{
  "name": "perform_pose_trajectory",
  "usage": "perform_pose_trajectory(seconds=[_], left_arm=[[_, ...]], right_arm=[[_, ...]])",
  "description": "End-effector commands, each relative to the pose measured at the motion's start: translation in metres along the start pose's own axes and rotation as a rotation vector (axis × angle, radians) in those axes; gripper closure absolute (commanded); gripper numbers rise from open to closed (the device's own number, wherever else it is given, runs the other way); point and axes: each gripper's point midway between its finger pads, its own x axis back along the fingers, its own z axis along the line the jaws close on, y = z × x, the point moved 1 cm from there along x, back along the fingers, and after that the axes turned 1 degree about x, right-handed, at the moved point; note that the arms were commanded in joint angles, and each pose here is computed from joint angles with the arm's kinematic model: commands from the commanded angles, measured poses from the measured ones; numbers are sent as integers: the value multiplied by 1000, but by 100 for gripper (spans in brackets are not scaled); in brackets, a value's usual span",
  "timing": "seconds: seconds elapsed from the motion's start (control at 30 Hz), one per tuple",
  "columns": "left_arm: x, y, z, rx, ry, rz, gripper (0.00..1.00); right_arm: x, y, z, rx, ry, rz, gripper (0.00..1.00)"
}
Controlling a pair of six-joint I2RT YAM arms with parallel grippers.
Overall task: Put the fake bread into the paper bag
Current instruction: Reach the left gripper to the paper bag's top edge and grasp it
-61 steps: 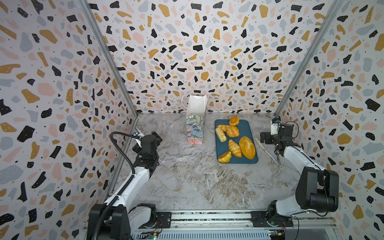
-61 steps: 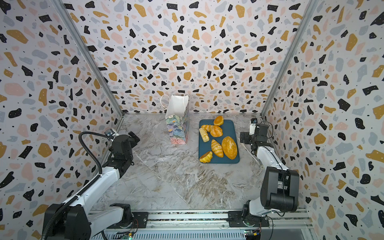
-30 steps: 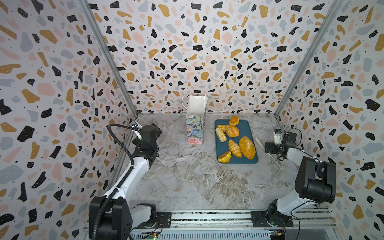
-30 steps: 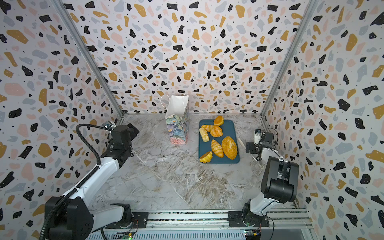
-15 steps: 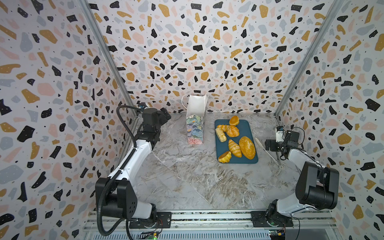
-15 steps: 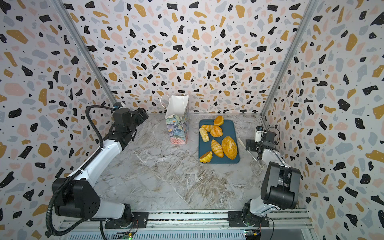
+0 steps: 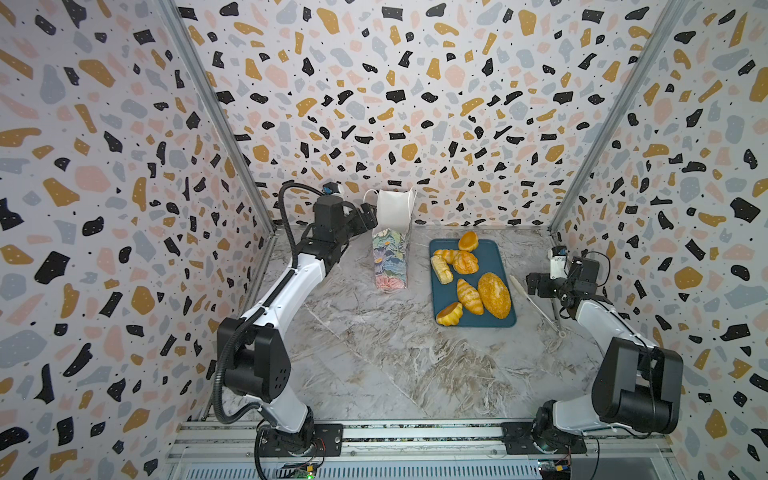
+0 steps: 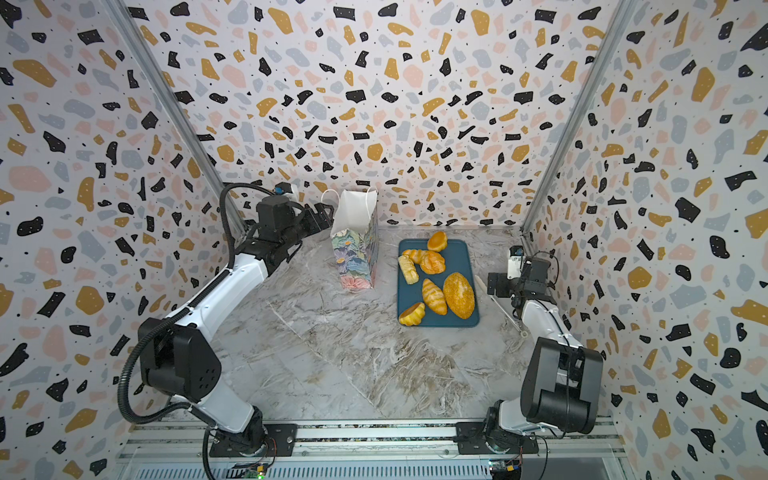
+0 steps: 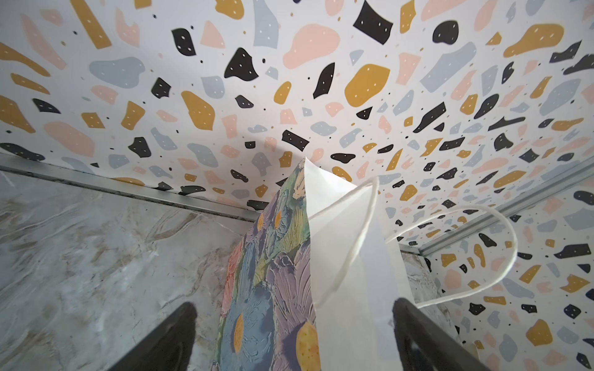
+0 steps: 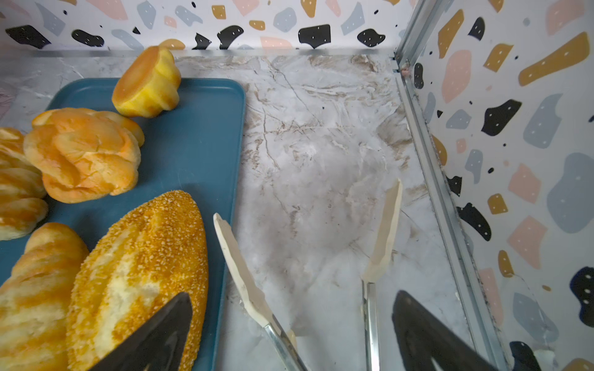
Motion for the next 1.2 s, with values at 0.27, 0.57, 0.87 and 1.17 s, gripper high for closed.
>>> perform_pose_trajectory(seconds=[0.27, 0.57, 0.87, 1.17], left_arm=[[-11, 17, -21, -67, -17, -31, 38], [-28, -1, -10, -92, 69, 88, 22], [-37, -19, -1, -133, 125, 168, 22], [-43, -25, -2, -151, 139, 182, 41]], right_arm=[[10, 11, 6, -22, 22, -43, 1], [12, 16, 5, -29, 15, -53, 1], [17, 22, 7, -40, 22, -78, 1], [14, 18, 6, -45, 19, -71, 1]])
